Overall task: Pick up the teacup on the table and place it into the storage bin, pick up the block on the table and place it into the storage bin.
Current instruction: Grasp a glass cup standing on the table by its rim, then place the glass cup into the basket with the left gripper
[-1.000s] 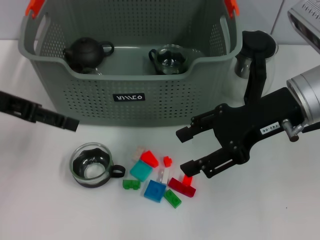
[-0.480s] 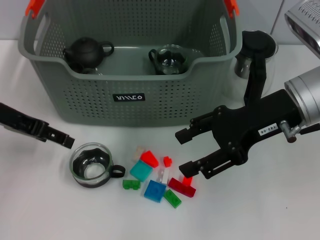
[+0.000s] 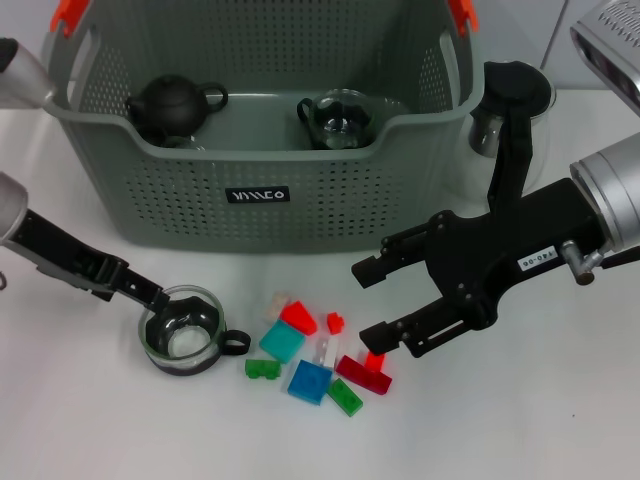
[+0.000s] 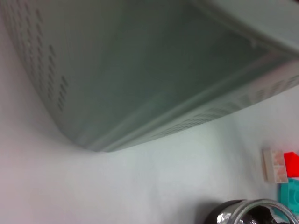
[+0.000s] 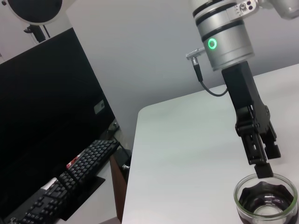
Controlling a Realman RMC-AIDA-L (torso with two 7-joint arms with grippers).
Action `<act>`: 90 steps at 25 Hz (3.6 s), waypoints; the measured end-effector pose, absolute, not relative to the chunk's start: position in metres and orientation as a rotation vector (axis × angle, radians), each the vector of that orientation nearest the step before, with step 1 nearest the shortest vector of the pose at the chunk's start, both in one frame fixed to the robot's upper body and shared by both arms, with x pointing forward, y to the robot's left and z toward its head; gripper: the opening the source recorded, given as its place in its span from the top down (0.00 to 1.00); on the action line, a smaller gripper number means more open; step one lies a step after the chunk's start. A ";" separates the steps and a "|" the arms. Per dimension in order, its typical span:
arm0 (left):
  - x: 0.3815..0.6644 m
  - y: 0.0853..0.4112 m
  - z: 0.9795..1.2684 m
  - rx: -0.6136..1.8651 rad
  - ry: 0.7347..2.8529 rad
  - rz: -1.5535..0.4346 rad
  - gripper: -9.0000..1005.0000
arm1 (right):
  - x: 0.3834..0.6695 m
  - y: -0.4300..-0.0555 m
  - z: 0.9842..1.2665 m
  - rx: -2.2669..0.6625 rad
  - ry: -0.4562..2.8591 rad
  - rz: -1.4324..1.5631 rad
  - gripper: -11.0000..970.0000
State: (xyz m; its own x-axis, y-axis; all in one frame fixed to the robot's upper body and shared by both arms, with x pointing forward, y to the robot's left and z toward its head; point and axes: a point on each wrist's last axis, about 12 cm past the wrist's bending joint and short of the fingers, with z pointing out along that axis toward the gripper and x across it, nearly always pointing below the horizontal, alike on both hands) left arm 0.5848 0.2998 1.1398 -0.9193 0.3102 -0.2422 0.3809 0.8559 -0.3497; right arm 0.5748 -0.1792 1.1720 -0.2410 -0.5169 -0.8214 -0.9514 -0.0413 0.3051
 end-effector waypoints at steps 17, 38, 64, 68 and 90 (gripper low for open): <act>0.585 0.277 1.123 0.576 2.868 -0.603 0.17 | 0.575 -0.181 1.171 -1.547 1.769 1.216 0.14; 0.588 0.271 1.121 0.613 2.911 -0.514 0.56 | 0.576 -0.183 1.173 -1.531 1.763 1.214 0.14; 0.575 0.294 1.148 0.635 2.880 -0.561 0.93 | 0.577 -0.185 1.173 -1.526 1.751 1.208 0.14; 0.567 0.328 1.181 0.511 2.746 -0.615 0.93 | 0.577 -0.183 1.174 -1.529 1.746 1.209 0.14; 0.559 0.360 1.260 0.492 2.392 -0.867 0.93 | 0.578 -0.184 1.177 -1.525 1.740 1.212 0.14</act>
State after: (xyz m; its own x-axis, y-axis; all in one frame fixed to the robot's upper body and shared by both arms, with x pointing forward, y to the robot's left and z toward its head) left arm 0.5591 0.3599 1.2597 -0.7856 0.1497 -0.6004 0.4996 0.7259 -0.4727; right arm 0.5779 -0.1836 1.1765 -0.2276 -0.4904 -0.8412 -0.9591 -0.0362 0.2806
